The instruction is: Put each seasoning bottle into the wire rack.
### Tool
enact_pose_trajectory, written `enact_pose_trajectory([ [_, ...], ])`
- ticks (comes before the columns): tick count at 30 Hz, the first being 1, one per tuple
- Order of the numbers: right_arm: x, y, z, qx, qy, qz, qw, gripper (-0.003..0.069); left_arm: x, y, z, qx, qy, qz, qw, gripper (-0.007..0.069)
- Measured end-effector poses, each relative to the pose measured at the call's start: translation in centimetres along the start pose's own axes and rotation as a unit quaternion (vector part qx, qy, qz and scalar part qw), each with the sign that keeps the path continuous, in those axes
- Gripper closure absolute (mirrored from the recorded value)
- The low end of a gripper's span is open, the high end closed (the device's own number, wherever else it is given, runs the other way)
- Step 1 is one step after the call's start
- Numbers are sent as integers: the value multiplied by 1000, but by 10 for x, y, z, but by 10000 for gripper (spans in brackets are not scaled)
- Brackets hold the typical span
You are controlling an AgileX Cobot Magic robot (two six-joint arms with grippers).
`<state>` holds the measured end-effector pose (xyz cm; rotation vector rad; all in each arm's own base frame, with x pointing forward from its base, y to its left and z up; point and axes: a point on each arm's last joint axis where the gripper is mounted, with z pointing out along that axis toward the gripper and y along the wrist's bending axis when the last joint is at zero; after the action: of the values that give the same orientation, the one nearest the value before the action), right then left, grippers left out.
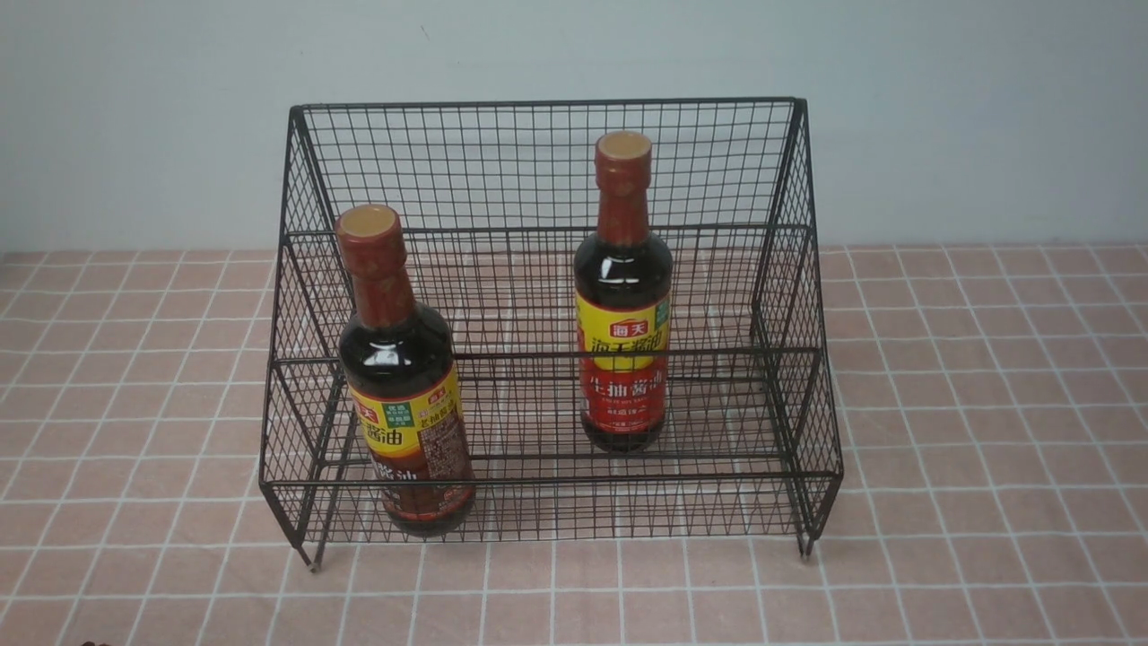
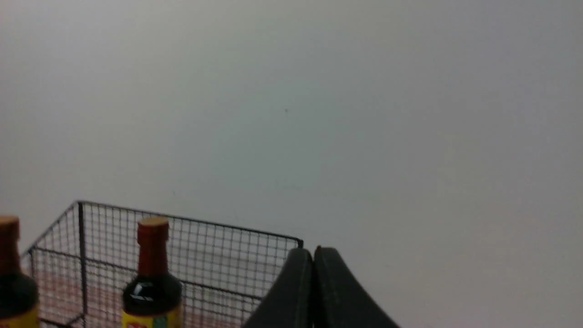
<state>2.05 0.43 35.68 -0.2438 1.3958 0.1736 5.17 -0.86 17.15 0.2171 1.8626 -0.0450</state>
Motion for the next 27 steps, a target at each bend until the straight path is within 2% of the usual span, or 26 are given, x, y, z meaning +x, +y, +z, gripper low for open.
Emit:
enact_pose_trajectory([
  [3,16,-1,3,27,18,-22,999,672,0,0,0,0,0,0,1000,632],
  [4,33,-2,5,53,35,-30,997,672,0,0,0,0,0,0,1000,632],
  [7,67,-4,9,91,71,-25,993,672,0,0,0,0,0,0,1000,632],
  [13,168,-5,5,143,179,17,973,672,0,0,0,0,0,0,1000,632],
  [15,179,-4,3,146,197,22,969,672,0,0,0,0,-1,0,1000,632],
  [27,179,-4,3,147,186,20,971,672,0,0,0,0,-1,0,1000,632],
])
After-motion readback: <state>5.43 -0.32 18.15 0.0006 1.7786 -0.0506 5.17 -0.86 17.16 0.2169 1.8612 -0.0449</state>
